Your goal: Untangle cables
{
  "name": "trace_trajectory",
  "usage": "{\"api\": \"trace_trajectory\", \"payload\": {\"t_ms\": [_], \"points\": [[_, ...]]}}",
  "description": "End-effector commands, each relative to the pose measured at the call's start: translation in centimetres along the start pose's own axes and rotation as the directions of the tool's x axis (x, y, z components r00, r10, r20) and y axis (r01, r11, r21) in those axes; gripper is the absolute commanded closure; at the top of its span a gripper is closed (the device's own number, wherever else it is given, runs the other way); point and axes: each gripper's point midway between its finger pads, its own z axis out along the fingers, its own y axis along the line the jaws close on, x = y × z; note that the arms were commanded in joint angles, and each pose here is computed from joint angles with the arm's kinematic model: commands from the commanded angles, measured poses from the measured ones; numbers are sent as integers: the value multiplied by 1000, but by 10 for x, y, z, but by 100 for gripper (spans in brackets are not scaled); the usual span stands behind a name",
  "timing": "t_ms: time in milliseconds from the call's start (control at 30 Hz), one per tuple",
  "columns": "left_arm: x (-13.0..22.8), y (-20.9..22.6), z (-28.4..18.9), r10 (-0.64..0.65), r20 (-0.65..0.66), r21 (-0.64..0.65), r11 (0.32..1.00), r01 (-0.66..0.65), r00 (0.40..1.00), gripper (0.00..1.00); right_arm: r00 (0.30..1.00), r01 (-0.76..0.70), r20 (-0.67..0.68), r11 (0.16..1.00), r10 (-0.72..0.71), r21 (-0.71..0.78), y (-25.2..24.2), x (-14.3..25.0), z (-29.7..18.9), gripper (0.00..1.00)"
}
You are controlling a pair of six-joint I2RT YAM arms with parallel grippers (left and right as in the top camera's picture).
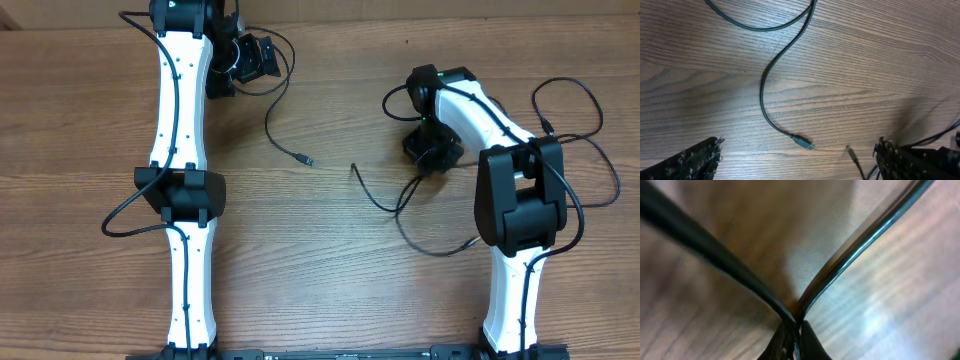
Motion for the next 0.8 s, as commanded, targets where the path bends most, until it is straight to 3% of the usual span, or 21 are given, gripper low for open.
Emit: {"api": "trace_trajectory", "payload": {"t_ms": [0, 167, 200, 233, 267, 367, 433, 633, 767], "points": [[-3, -1, 0, -7, 14, -2, 1000, 7, 1000, 0, 960, 280, 27, 960, -279, 1, 18, 3, 27, 96], [-3, -1, 0, -7, 14, -2, 1000, 7, 1000, 1, 914, 403, 63, 915, -401, -16, 33, 7, 26, 95], [-3, -1, 0, -7, 14, -1, 1000, 7, 1000, 0, 914, 403, 63, 915, -402, -16, 33, 8, 26, 87], [-3, -1, 0, -7, 14, -2, 1000, 7, 1000, 0, 914, 403, 60, 915, -402, -13, 32, 8, 26, 67], [-3, -1, 0, -7, 14, -2, 1000, 7, 1000, 1, 914, 403, 55, 915, -402, -10, 31, 9, 26, 67], [-3, -1, 0, -7, 14, -1, 1000, 7, 1000, 0, 932, 361, 21, 932, -362, 12, 21, 12, 28, 87], [-3, -1, 0, -7, 14, -2, 1000, 7, 1000, 0, 939, 345, 12, 939, -345, 19, 18, 14, 32, 93], [-3, -1, 0, -7, 14, -2, 1000, 7, 1000, 0, 938, 346, -15, 938, -346, -8, 18, 22, 39, 96], [-2, -1, 0, -6, 14, -1, 1000, 6, 1000, 0, 912, 411, 41, 908, -409, -77, 35, 9, 9, 96]]}}
